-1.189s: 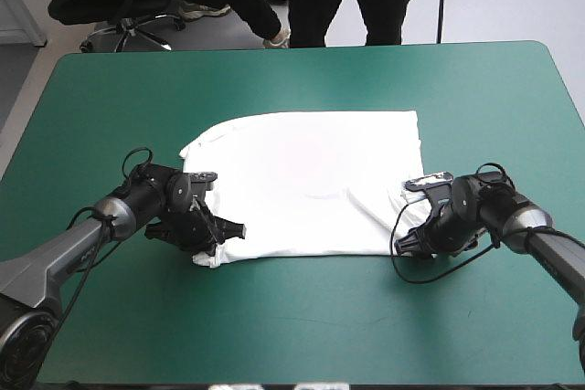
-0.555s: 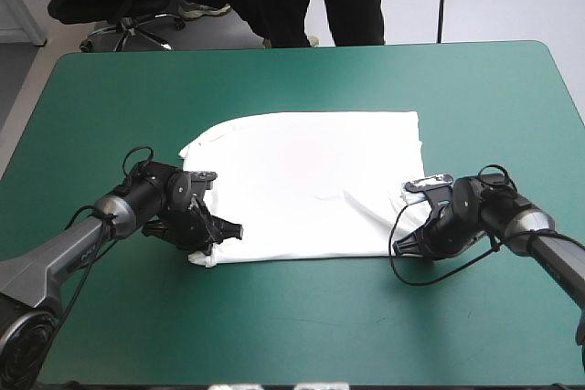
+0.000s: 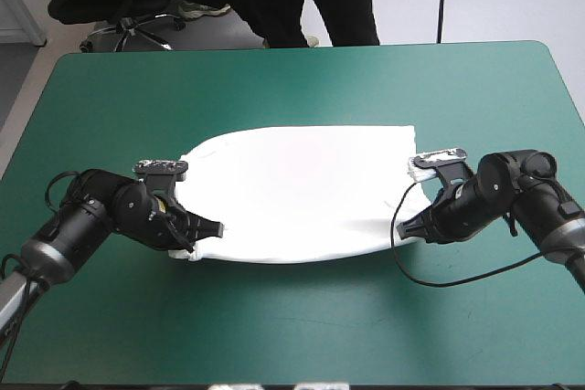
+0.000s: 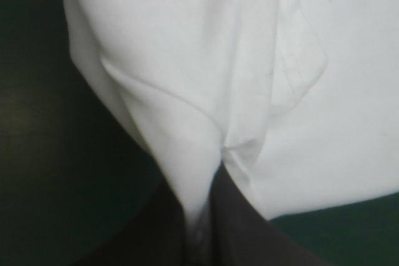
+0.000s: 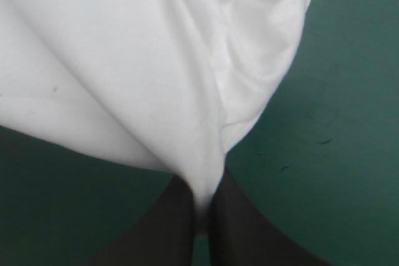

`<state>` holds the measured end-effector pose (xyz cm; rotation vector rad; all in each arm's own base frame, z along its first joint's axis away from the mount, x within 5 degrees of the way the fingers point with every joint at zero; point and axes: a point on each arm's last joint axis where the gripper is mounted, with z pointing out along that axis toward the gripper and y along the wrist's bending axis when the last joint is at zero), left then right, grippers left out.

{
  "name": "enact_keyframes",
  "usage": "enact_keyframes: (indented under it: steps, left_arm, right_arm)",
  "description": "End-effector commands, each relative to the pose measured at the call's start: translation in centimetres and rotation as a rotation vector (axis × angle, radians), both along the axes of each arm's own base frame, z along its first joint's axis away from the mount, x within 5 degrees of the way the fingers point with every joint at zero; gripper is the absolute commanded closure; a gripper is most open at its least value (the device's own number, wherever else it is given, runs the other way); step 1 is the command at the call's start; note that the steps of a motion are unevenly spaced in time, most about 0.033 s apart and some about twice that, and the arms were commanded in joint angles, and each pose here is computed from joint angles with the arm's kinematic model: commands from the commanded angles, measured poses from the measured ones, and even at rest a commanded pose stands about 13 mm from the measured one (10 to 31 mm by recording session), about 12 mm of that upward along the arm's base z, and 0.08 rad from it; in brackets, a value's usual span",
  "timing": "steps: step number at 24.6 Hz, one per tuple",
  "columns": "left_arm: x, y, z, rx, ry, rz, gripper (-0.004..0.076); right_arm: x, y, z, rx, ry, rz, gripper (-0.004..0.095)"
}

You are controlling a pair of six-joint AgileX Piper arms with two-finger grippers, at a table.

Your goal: Fold the cloth

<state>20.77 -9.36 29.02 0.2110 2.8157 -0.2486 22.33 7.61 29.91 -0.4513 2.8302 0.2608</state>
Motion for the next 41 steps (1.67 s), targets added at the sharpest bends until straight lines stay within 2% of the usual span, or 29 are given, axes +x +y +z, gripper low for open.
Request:
enact_keyframes:
  steps: [1, 6, 9, 14, 18, 23, 28, 36, 39, 41]
  left_arm:
    - [-0.7, 0.1, 3.0, -0.075, -0.114, 0.021, 0.0741]
    - [0.4, 0.0, 6.0, -0.137, -0.288, 0.063, 0.0741]
    - [2.1, 0.0, 6.8, -0.139, -0.432, 0.103, 0.0741]
    - [5.4, -0.6, 6.1, -0.116, -0.593, 0.136, 0.0741]
    - [8.1, -1.4, 4.5, -0.086, -0.664, 0.110, 0.0741]
    - [10.2, -2.1, 2.4, -0.056, -0.675, 0.117, 0.0741]
    - [12.0, -2.8, 0.0, -0.034, -0.665, 0.099, 0.0741]
    - [13.8, -3.7, -3.4, -0.001, -0.609, 0.060, 0.0740]
    - [14.3, -3.9, -3.9, 0.003, -0.595, 0.062, 0.0723]
    - [14.5, -3.9, -4.0, 0.000, -0.592, 0.068, 0.0688]
  right_arm:
    - [-0.5, 0.0, 2.8, 0.044, -0.097, -0.012, 0.0925]
    - [0.7, 0.2, 5.1, 0.097, -0.238, -0.061, 0.0926]
    - [2.2, 0.3, 7.1, 0.143, -0.413, -0.111, 0.0925]
    - [6.6, 0.8, 7.6, 0.145, -0.584, -0.156, 0.0925]
    - [11.2, 0.7, 5.9, 0.127, -0.559, -0.197, 0.0925]
    - [14.6, 0.4, 5.0, 0.128, -0.558, -0.233, 0.0925]
    - [16.6, 0.7, 3.3, 0.148, -0.515, -0.244, 0.0925]
    - [18.6, 1.5, -1.3, 0.129, -0.404, -0.203, 0.0922]
    - [18.9, 1.7, -2.6, 0.119, -0.367, -0.168, 0.0859]
    - [18.9, 1.9, -2.9, 0.118, -0.348, -0.131, 0.0752]
